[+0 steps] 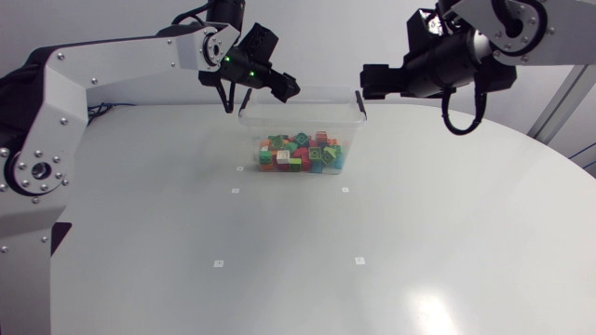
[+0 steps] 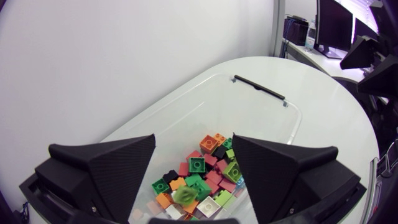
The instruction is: Place the duplo bricks in the container
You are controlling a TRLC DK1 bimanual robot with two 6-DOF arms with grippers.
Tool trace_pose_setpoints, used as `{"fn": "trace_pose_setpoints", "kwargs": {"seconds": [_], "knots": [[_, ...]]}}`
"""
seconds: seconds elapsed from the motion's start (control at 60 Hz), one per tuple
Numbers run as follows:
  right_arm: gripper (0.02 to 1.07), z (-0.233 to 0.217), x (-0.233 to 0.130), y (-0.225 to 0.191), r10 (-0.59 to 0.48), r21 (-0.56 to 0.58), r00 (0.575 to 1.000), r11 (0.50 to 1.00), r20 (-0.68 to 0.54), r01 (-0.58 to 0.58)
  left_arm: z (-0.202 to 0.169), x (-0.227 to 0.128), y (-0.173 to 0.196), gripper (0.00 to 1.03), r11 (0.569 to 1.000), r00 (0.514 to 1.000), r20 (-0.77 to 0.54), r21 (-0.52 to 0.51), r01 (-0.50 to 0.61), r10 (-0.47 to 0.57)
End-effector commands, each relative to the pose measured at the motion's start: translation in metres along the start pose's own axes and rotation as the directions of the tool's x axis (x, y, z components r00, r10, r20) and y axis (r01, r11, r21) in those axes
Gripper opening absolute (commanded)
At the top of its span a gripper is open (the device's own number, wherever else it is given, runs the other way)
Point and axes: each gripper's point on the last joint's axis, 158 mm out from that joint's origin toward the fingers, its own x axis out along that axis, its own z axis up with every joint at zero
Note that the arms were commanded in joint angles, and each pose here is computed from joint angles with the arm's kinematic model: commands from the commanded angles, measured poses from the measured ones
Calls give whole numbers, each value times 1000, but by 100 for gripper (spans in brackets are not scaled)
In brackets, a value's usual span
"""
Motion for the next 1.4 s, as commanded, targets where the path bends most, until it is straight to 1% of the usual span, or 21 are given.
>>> {"fn": "trace_pose_setpoints", "kwargs": {"seconds": [0.0, 0.117, 0.183, 0.25, 0.383, 0.6, 0.683, 0.833, 0.983, 1.25, 1.383], "knots": [[102, -7, -9, -15, -30, -12, 1000, 999, 8, 30, -3, -2, 5, 99, 1000, 1000, -12, -12, -22, 22], [102, -14, -23, -32, -54, -23, 998, 998, 29, 55, -12, -17, 19, 99, 997, 996, -34, -8, -81, 81], [102, -17, -30, -43, -74, -18, 997, 997, 39, 74, -16, -34, 32, 99, 991, 991, -24, -12, -133, 133], [102, -21, -37, -50, -87, -21, 995, 996, 46, 88, -20, -46, 43, 99, 987, 987, -23, -22, -161, 161], [102, -30, -48, -64, -118, -27, 991, 992, 64, 120, -35, -80, 67, 99, 972, 973, -39, -54, -228, 226], [102, -48, -69, -81, -174, -42, 981, 983, 90, 178, -51, -136, 86, 99, 946, 949, -13, -74, -315, 315], [102, -53, -78, -85, -184, -42, 978, 981, 101, 189, -58, -152, 85, 99, 938, 941, -4, -77, -338, 339], [102, -61, -97, -89, -206, -54, 970, 975, 131, 215, -67, -182, 85, 99, 911, 912, 19, -69, -407, 409], [102, -71, -108, -94, -227, -57, 963, 970, 148, 237, -72, -215, 82, 99, 865, 864, 50, -59, -499, 501], [102, -88, -128, -101, -255, -78, 948, 959, 191, 273, -91, -259, 63, 99, 839, 836, 70, -50, -542, 544], [102, -96, -136, -105, -278, -93, 935, 948, 220, 304, -103, -282, 56, 99, 818, 813, 89, -37, -574, 575]]}}
